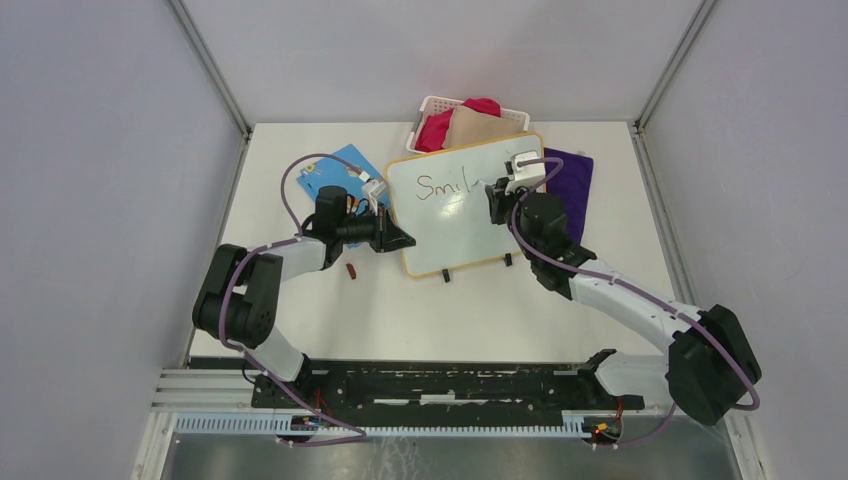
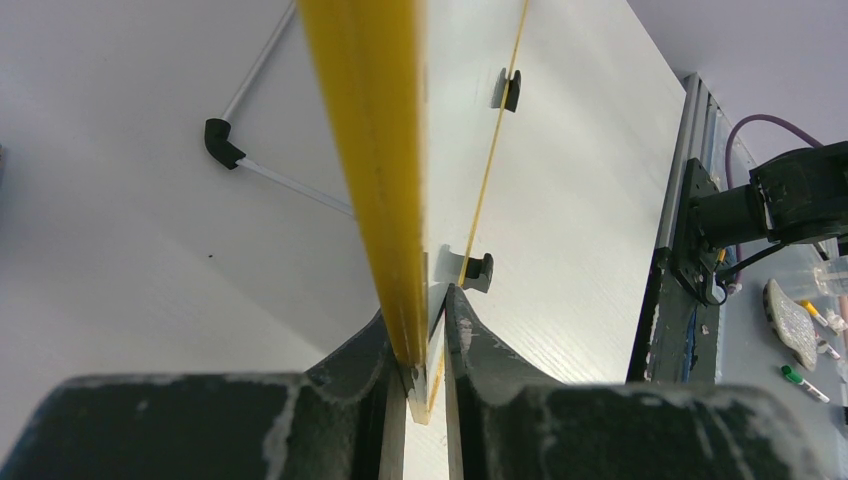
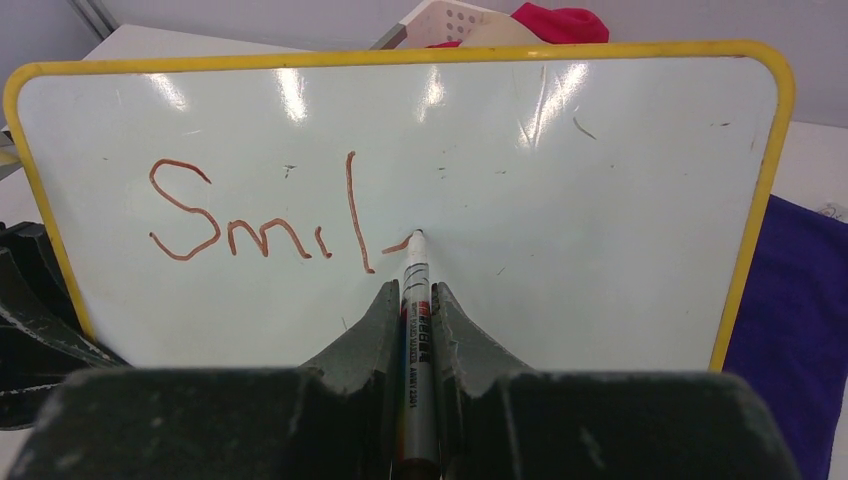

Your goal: Write a sentence on the whiteboard

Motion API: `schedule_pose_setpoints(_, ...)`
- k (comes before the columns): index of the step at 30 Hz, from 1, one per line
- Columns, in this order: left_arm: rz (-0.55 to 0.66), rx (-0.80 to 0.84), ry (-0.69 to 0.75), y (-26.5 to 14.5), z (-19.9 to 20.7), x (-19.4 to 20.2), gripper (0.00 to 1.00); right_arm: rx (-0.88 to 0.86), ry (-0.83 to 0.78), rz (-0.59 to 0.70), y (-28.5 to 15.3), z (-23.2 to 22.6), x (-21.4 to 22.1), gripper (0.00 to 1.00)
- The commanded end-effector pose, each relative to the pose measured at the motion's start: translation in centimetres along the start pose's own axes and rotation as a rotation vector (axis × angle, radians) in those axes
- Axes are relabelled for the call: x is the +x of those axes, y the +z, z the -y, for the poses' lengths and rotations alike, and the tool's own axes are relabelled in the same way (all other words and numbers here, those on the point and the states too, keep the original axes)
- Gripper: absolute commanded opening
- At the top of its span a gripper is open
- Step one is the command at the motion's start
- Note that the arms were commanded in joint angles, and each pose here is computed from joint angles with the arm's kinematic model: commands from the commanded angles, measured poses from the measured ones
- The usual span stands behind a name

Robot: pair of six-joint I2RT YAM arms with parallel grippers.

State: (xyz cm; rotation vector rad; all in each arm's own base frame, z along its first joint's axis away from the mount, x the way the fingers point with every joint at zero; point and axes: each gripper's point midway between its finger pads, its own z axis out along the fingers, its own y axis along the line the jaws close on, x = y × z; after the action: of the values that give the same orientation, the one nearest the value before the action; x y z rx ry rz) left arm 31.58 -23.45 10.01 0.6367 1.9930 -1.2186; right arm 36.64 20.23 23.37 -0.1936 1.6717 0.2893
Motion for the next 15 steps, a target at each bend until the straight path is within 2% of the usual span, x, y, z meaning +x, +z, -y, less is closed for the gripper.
schedule_pose_setpoints(1,-0.04,-0.055,0.047,0.3,-0.9,1.1,0.02,0.021,0.019,0.074,0.6,0.3,-3.2,0.0)
schedule_pose_setpoints(15,-0.045,-0.054,0.048,0.3,-0.8,1.1,0.02,-0.062,0.029,0.049,1.2,-1.5,-2.7,0.0)
